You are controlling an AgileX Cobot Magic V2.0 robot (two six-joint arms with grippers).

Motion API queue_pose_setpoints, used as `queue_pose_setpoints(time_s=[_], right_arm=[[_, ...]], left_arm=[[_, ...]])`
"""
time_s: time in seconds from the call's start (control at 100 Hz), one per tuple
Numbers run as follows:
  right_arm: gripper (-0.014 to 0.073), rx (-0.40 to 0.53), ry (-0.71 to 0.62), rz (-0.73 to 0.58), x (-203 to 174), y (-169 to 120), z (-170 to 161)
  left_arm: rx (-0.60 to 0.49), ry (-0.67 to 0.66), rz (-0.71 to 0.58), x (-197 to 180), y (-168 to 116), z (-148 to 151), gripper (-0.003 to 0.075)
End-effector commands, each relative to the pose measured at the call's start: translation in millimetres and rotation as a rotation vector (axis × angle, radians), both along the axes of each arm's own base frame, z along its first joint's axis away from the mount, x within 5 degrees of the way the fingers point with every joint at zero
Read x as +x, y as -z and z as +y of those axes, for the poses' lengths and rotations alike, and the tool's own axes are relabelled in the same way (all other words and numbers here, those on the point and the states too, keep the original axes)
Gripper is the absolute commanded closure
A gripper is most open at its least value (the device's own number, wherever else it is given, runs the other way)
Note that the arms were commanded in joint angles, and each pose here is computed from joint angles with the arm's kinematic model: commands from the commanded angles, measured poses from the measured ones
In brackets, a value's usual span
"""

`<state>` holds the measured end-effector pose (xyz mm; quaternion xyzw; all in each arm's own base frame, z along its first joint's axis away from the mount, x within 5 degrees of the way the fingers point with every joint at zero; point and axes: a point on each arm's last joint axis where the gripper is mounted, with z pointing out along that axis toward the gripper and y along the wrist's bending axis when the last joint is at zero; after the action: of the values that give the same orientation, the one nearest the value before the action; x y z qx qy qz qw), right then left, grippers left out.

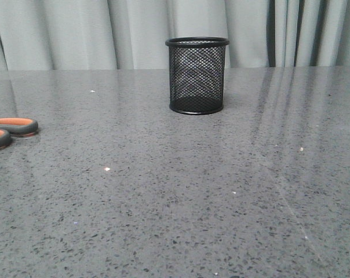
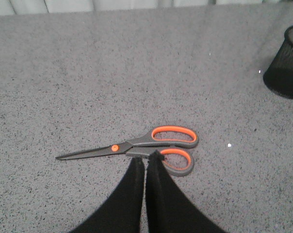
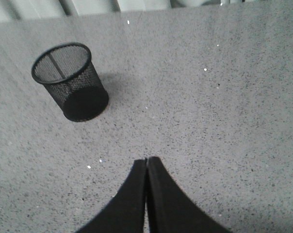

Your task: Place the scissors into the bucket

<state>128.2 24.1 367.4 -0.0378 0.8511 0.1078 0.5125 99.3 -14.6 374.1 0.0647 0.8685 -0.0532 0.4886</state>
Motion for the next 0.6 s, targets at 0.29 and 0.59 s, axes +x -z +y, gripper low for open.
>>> queue_pose_setpoints(time_s=[0.29, 0.59], right_arm=[[0.0149, -0.076, -0.06, 0.017, 25.7, -19.3, 3.2], [0.0151, -0.081, -0.095, 0.007, 25.2, -20.7, 8.1]], left_arm=[[0.061, 0.211, 0.114, 44.6, -16.6, -13.0, 0.0356], [0.197, 0.439, 0.354, 93.0, -7.1, -17.4, 0.0314]])
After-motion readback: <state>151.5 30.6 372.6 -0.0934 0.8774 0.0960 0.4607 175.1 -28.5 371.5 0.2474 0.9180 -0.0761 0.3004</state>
